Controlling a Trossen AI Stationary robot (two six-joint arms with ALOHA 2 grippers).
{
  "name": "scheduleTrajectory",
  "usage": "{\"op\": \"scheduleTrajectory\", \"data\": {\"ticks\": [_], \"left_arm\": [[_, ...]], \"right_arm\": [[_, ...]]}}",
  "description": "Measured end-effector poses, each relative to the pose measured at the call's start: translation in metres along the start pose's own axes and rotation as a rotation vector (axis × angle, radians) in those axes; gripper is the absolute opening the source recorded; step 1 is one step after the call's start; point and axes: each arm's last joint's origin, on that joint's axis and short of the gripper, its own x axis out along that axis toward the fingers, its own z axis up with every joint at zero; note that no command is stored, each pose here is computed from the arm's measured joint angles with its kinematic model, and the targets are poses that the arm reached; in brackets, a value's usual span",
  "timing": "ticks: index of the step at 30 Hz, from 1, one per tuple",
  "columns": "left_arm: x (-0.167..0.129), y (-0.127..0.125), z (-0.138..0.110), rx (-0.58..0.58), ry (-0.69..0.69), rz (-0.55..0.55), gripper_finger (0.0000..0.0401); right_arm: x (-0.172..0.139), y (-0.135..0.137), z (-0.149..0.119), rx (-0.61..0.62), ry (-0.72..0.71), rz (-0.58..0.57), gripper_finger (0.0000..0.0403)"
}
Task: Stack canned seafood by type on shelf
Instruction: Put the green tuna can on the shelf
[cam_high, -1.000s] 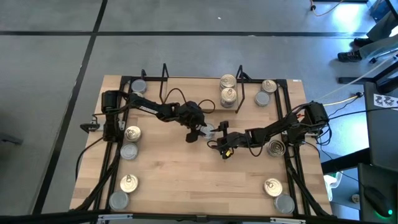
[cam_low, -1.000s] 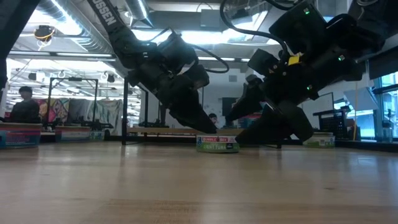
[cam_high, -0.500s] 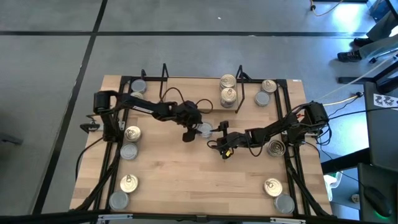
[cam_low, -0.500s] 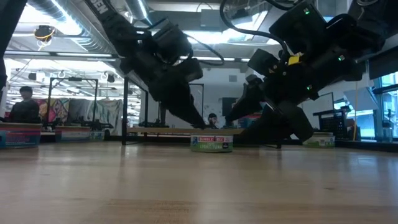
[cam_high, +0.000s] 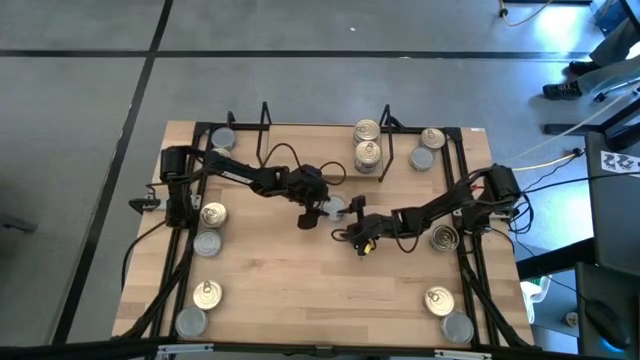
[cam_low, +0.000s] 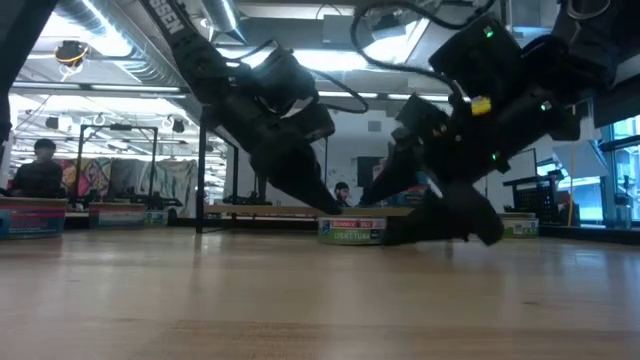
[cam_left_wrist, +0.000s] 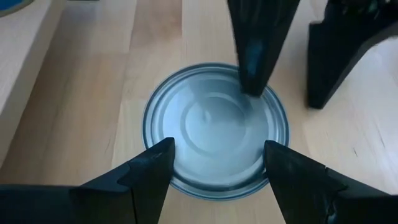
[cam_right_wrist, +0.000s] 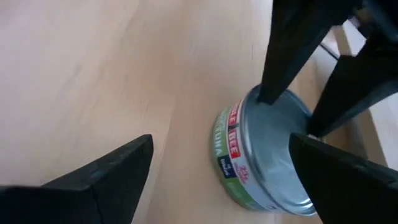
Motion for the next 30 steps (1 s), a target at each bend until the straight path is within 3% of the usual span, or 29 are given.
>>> {"op": "scheduleTrajectory", "data": {"ticks": [12,22,30], "left_arm": [[-0.003,0.015,-0.003,-0.103,-0.017,-0.089,0.0249],[0.000,0.006,-0.007,0.068,-0.047,-0.047,0.0249],[-0.001,0.002,-0.028,0.033,-0.148,-0.030,0.0249]], "right_arm": [[0.014,-0.005,0.011,-0.173,0.118,-0.121,0.0374],[0.013,-0.004,0.010,-0.174,0.140,-0.116,0.0374],[0.013,-0.004,0.010,-0.175,0.138,-0.117,0.0374]]}}
